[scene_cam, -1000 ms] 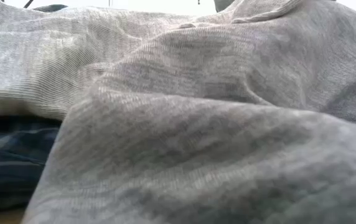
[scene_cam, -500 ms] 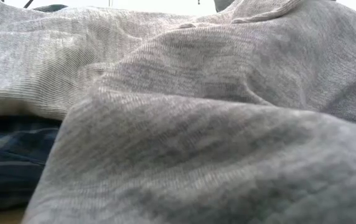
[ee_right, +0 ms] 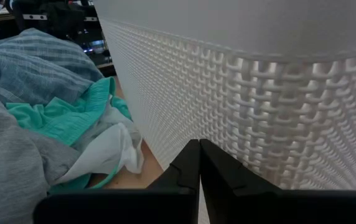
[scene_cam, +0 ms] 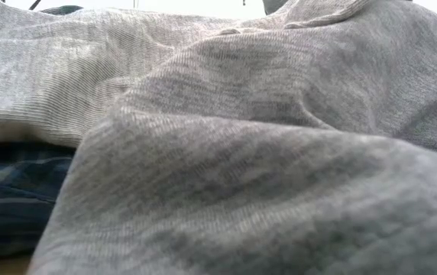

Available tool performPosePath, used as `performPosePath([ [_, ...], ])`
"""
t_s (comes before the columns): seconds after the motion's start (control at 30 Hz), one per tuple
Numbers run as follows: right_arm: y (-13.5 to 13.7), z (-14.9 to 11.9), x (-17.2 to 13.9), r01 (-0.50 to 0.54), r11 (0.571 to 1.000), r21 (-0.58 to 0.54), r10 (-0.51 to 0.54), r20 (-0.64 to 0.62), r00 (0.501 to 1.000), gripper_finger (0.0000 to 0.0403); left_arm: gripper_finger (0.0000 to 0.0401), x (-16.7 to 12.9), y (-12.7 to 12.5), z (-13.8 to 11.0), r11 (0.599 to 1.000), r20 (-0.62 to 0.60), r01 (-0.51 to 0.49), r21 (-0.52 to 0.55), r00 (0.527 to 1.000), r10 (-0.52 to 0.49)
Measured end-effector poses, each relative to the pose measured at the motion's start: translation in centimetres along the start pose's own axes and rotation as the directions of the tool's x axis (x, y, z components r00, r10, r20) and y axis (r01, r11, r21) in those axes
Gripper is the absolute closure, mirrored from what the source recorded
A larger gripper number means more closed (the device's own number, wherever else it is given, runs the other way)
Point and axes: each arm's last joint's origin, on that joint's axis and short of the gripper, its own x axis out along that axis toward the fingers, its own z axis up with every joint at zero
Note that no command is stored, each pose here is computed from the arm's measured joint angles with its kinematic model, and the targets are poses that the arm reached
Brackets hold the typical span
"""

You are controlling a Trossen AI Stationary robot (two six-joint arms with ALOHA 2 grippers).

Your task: Sort clothes

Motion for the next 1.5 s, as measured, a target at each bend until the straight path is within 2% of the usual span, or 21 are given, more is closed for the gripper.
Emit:
performPosePath([
  [0.87,0.0,0.0,0.0,-0.001,1.0,0.0,0.001,0.0,1.0,0.0389,0.0397,0.0,0.0,0.0,1.0,0.0,0.0,0.0,1.0,0.0],
  [0.93,0.0,0.0,0.0,0.0,1.0,0.0,0.0,0.0,1.0,0.0389,0.0397,0.0,0.0,0.0,0.999,0.003,0.003,-0.042,1.0,-0.003],
  [0.97,0.0,0.0,0.0,-0.001,1.0,0.0,0.001,0.0,1.0,0.0389,0.0397,0.0,-0.1,0.2,0.99,0.014,0.021,-0.14,1.0,-0.019],
  [1.0,0.0,0.0,0.0,-0.001,1.0,0.0,0.001,0.0,1.0,0.0389,0.0397,0.0,-0.2,0.4,0.963,0.03,0.05,-0.266,0.999,-0.044],
  [1.07,0.0,0.0,0.0,0.0,1.0,0.0,0.0,0.0,1.0,0.0389,0.0397,0.0,-0.3,0.6,0.872,0.055,0.101,-0.478,0.995,-0.085],
  [1.13,0.0,0.0,0.0,0.0,1.0,0.0,0.0,0.0,1.0,0.0389,0.0397,-0.1,-0.4,0.9,0.792,0.074,0.124,-0.597,0.992,-0.1],
  [1.23,0.0,0.0,0.0,0.0,1.0,0.0,0.0,0.0,1.0,0.0389,0.0397,-0.1,-0.4,1.3,0.704,0.113,0.149,-0.694,0.989,-0.097],
  [1.3,0.0,0.0,0.0,-0.001,1.0,0.0,0.001,0.0,1.0,0.0389,0.0397,-0.1,-0.4,1.6,0.66,0.144,0.168,-0.732,0.985,-0.09],
  [1.5,0.0,0.0,0.0,0.0,1.0,0.0,0.0,0.0,1.0,0.0389,0.0397,-0.4,-0.3,2.9,0.599,0.267,0.263,-0.757,0.96,-0.084],
])
